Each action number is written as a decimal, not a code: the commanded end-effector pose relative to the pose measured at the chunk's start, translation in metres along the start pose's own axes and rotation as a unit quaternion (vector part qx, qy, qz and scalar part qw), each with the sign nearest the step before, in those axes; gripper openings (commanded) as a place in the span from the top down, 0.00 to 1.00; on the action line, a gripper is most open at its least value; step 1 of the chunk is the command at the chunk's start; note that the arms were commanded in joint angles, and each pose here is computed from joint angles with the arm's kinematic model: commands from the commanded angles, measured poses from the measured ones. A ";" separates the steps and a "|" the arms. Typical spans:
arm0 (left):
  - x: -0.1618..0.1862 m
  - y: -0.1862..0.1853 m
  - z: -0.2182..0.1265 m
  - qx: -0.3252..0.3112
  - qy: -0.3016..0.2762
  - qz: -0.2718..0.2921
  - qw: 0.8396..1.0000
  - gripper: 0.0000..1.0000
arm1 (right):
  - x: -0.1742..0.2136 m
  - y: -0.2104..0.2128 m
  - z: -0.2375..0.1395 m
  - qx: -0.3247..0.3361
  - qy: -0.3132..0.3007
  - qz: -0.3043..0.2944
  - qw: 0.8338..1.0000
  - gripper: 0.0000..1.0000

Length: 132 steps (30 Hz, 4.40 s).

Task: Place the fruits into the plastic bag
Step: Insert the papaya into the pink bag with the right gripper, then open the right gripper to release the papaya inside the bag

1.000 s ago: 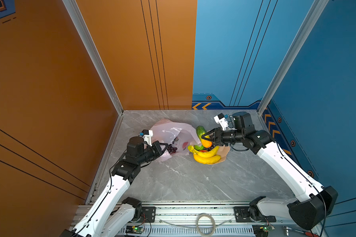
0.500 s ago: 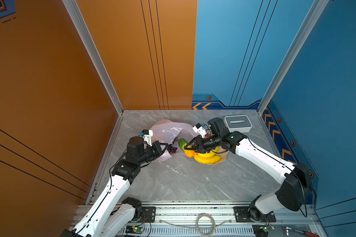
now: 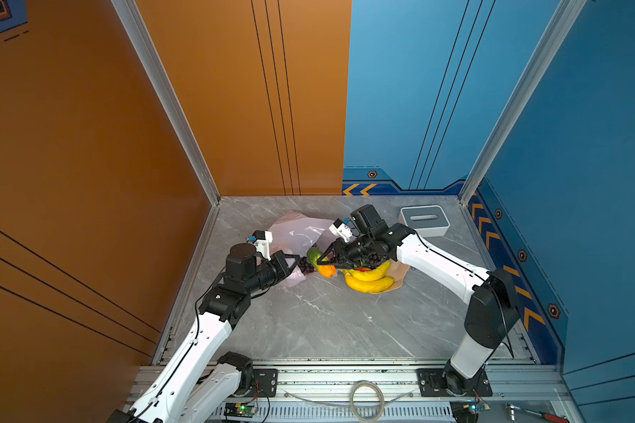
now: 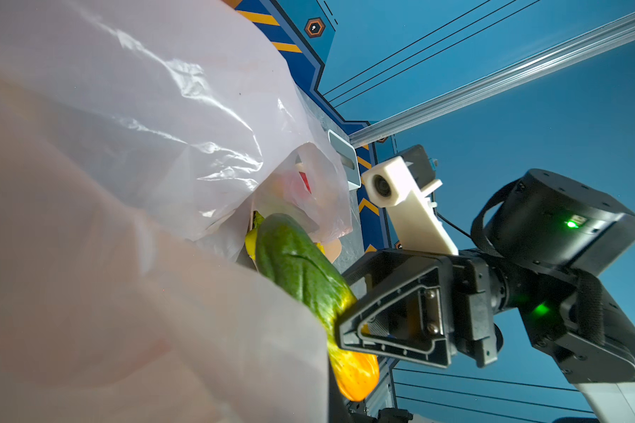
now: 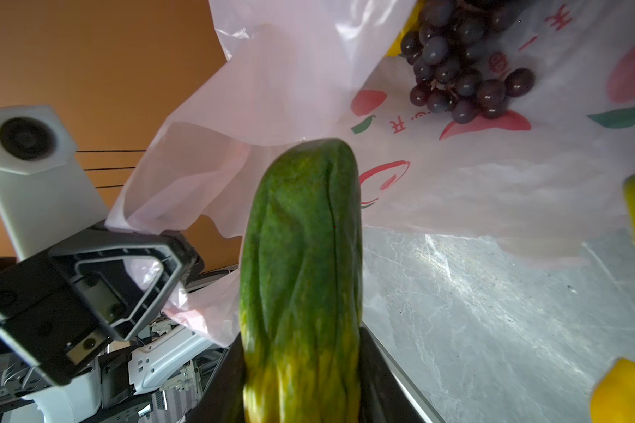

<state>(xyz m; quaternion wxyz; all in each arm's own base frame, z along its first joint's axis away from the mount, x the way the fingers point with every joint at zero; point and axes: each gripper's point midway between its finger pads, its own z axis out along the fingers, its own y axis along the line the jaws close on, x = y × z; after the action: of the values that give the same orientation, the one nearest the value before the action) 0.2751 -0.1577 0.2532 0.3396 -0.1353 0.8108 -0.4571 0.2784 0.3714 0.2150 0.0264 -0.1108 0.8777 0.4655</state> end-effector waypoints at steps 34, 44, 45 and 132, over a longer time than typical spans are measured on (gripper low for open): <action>0.008 -0.021 0.006 0.029 0.008 0.015 0.999 1.00 | -0.120 -0.093 0.038 0.255 -0.141 0.019 0.956 0.68; 0.007 -0.028 0.006 0.036 0.010 0.019 0.999 1.00 | -0.142 -0.106 0.021 0.289 -0.246 0.028 0.925 0.68; 0.007 -0.028 0.006 0.036 0.009 0.019 0.999 1.00 | -0.144 -0.108 0.020 0.295 -0.252 0.028 0.921 0.68; 0.003 -0.023 0.003 0.037 -0.005 0.011 0.999 1.00 | -0.052 0.024 0.017 0.151 -0.078 -0.093 0.981 0.19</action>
<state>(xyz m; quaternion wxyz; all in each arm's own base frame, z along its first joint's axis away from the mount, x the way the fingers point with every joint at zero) 0.2711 -0.1776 0.2656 0.3424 -0.1124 0.7992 -0.4811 0.3452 0.4152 0.2074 0.1762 -0.1456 0.9268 0.2980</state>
